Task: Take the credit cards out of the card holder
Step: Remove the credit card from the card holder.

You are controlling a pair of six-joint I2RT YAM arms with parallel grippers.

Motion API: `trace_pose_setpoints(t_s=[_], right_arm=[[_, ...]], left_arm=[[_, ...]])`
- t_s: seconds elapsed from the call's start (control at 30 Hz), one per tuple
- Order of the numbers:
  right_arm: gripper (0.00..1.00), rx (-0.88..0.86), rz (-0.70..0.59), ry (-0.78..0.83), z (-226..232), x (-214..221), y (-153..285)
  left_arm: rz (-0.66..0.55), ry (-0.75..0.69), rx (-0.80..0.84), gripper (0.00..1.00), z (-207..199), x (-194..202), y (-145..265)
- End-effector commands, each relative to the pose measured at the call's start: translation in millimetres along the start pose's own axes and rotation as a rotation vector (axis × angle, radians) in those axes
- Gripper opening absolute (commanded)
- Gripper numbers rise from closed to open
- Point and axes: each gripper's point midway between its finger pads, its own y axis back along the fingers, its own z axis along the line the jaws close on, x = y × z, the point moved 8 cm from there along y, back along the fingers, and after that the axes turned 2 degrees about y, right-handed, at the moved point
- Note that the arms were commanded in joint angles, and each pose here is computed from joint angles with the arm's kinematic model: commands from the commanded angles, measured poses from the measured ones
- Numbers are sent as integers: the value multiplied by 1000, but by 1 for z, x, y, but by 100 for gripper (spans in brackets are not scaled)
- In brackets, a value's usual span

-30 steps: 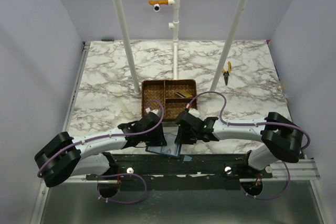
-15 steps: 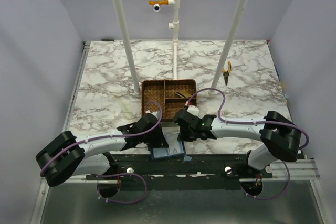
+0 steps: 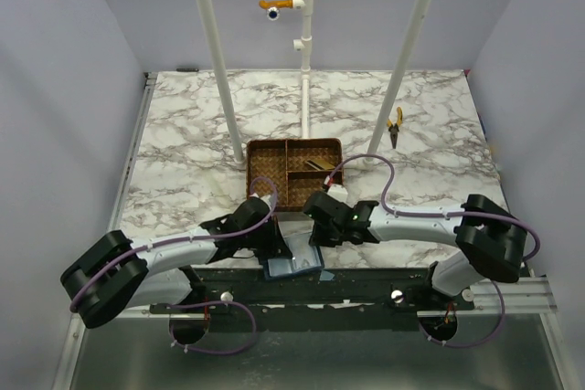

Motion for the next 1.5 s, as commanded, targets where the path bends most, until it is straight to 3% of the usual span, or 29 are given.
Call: trace_pose_setpoints(t_s=[0.0,0.2,0.37,0.57,0.7,0.8,1.0,1.27,1.47], right_arm=[[11,49,12,15,-16,10,3],[35,-13,-45,19,-11,1,20],[37,-13,-28,27,-10,4,17],[29,40,21,33,-13,14,4],[13,57,34,25,-15,17,-2],[6,68,44,22,-16,19,-4],[1,89,61,27,-18,22,-8],[1,103,71,42,-15,26,-11],[1,131,74,34,-19,30,-12]], left_arm=[[7,-25,25,0,1,-3,-3],[17,-55,27,0,0,-12,-7],[28,-71,39,0,-5,-17,-10],[33,-76,43,0,-3,-20,-10],[54,-71,71,0,-4,-19,-9],[60,-61,88,8,-3,-15,-7],[69,-47,94,18,1,-11,-6],[92,-24,131,18,2,-8,-12],[106,-17,70,22,13,-4,-15]])
